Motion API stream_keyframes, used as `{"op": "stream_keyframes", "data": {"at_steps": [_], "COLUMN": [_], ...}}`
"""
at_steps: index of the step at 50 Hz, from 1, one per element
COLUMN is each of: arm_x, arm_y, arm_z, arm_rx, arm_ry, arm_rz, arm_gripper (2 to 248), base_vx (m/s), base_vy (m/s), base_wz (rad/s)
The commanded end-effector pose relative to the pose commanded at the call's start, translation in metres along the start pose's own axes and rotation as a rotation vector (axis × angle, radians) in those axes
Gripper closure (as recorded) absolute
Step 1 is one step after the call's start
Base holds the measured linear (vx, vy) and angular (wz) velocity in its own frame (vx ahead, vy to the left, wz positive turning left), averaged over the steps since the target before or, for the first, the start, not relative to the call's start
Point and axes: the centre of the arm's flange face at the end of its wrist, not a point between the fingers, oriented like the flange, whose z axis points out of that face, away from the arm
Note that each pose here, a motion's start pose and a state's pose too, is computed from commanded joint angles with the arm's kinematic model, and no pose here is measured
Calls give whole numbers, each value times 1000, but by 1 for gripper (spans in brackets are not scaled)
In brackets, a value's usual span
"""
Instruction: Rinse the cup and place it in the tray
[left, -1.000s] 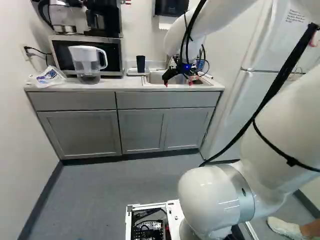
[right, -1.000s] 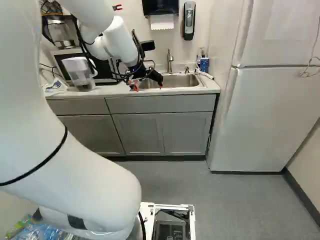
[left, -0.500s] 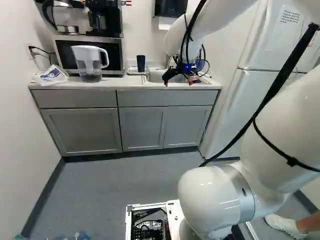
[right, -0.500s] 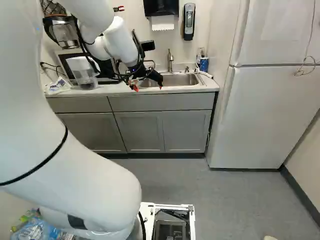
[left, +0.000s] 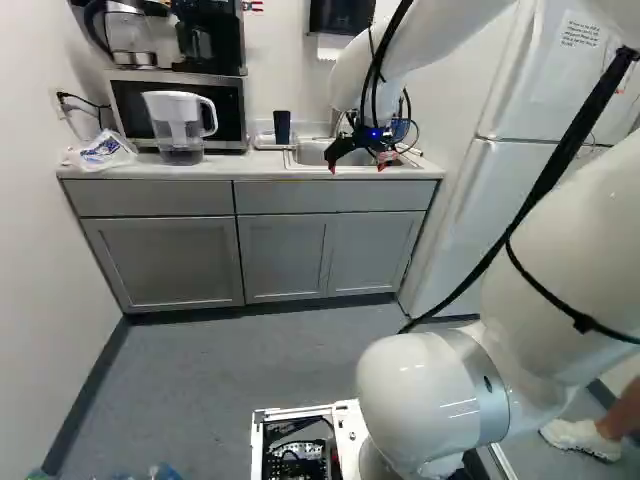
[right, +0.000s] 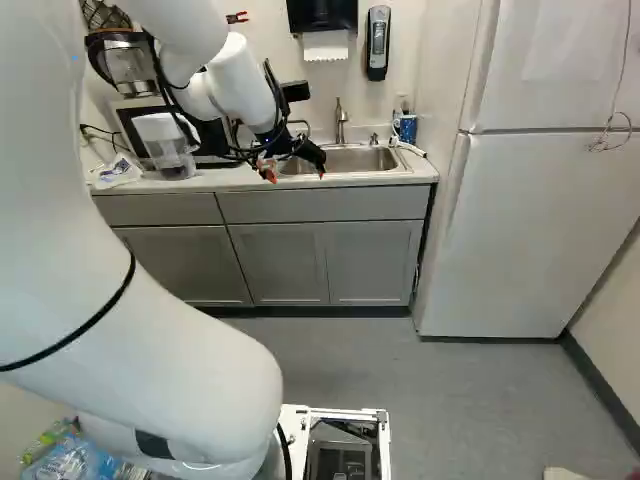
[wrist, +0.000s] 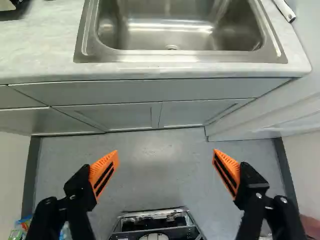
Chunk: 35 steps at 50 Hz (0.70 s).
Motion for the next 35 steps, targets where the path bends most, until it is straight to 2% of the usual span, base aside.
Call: {"op": "stream_keyframes", "data": {"at_steps": [35], "arm_x": [-13], "arm_y": [-3], "arm_z": [11], "arm_rx": [24], "arm_ry": [35], "arm_rz": [-3], "arm_gripper": [3], "base_vx": [0], "base_vy": [0], "base_wz": [0]}}
